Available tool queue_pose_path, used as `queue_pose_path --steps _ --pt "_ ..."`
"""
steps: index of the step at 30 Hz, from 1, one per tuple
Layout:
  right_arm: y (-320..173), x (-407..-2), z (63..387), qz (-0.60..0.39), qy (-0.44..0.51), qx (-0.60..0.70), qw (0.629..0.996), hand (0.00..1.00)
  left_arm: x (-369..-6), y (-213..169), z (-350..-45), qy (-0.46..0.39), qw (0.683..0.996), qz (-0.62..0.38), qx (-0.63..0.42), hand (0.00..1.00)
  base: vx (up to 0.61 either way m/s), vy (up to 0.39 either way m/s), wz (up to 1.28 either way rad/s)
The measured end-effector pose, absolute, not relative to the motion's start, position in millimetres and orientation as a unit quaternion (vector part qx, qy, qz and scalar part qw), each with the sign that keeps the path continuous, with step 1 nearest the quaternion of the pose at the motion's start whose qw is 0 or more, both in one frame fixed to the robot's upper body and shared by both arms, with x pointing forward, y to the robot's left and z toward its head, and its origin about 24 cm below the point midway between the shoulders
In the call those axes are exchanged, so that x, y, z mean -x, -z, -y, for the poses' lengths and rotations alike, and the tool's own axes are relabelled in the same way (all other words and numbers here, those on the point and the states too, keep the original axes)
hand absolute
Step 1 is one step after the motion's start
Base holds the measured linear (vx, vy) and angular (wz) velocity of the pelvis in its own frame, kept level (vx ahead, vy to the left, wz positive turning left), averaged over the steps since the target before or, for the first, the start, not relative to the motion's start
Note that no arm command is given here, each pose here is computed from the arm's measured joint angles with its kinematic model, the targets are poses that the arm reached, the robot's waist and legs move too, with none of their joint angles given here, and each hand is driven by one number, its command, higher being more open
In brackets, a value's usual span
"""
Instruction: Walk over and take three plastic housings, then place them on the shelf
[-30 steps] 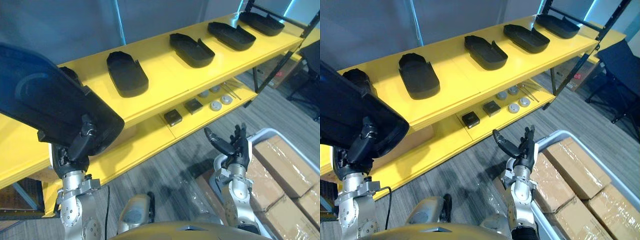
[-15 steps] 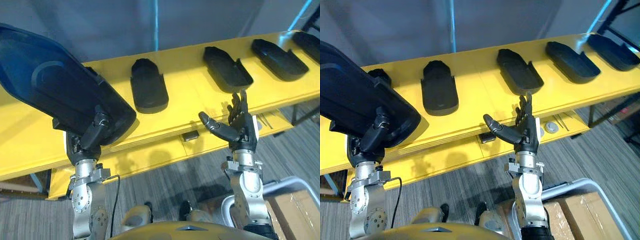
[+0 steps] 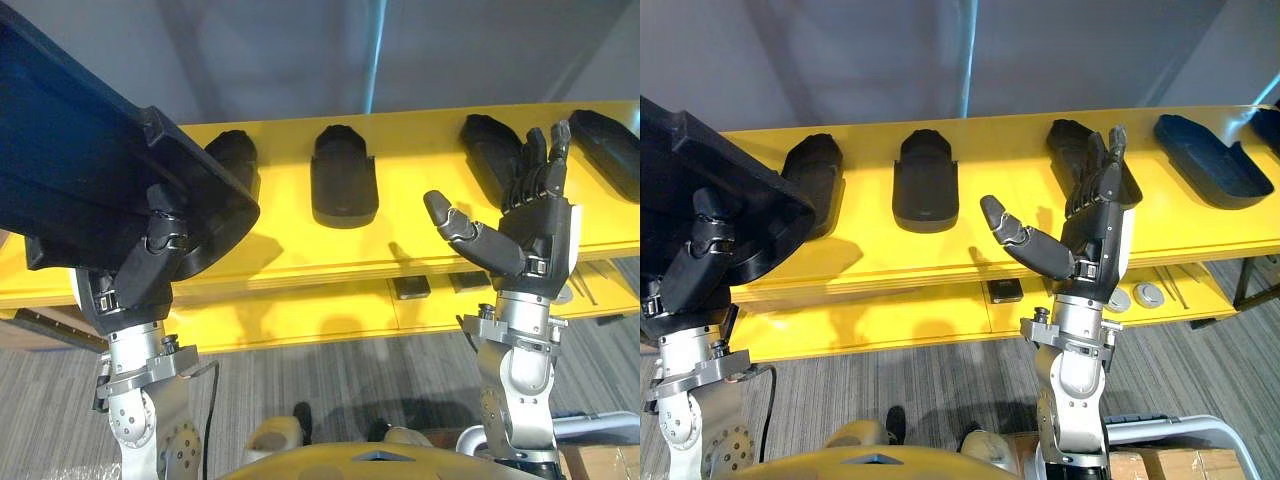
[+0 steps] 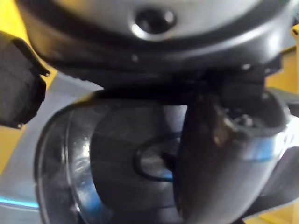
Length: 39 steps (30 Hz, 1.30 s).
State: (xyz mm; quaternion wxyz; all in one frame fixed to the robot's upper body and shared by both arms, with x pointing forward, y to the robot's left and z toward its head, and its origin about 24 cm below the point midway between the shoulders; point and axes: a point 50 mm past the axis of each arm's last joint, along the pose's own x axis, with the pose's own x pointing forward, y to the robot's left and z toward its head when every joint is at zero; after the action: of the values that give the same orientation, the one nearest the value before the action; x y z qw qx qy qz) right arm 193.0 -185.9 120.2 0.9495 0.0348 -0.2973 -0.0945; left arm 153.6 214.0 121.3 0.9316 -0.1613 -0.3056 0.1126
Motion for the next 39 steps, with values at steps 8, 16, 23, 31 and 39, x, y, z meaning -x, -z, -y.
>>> queue_pose_path --steps 8,16,23,31,39 --pt "-98.7 -191.0 182.4 0.247 0.101 -0.053 0.962 1.00 -150.9 -110.6 -210.5 -0.116 0.938 0.277 0.174 0.00 0.00 0.010 0.03" --pt "-121.5 -201.2 196.7 0.309 0.103 -0.023 0.945 1.00 -153.9 -91.2 -212.3 -0.116 0.947 0.239 0.180 0.00 0.00 0.273 -0.20" --pt "-109.4 -207.8 187.7 0.289 0.138 -0.057 0.946 1.00 -175.7 -134.3 -215.7 -0.021 0.942 0.323 0.085 0.00 0.04 0.579 -0.06" --pt "-138.6 -205.0 173.4 0.353 0.096 -0.012 0.931 1.00 -178.7 -180.6 -222.4 -0.021 0.913 0.407 0.032 0.00 -0.03 0.251 -0.02" --pt "-177.1 -209.9 172.1 0.444 0.030 0.019 0.895 1.00 -169.0 -163.4 -220.6 -0.049 0.931 0.358 0.060 0.00 -0.08 -0.054 0.14"
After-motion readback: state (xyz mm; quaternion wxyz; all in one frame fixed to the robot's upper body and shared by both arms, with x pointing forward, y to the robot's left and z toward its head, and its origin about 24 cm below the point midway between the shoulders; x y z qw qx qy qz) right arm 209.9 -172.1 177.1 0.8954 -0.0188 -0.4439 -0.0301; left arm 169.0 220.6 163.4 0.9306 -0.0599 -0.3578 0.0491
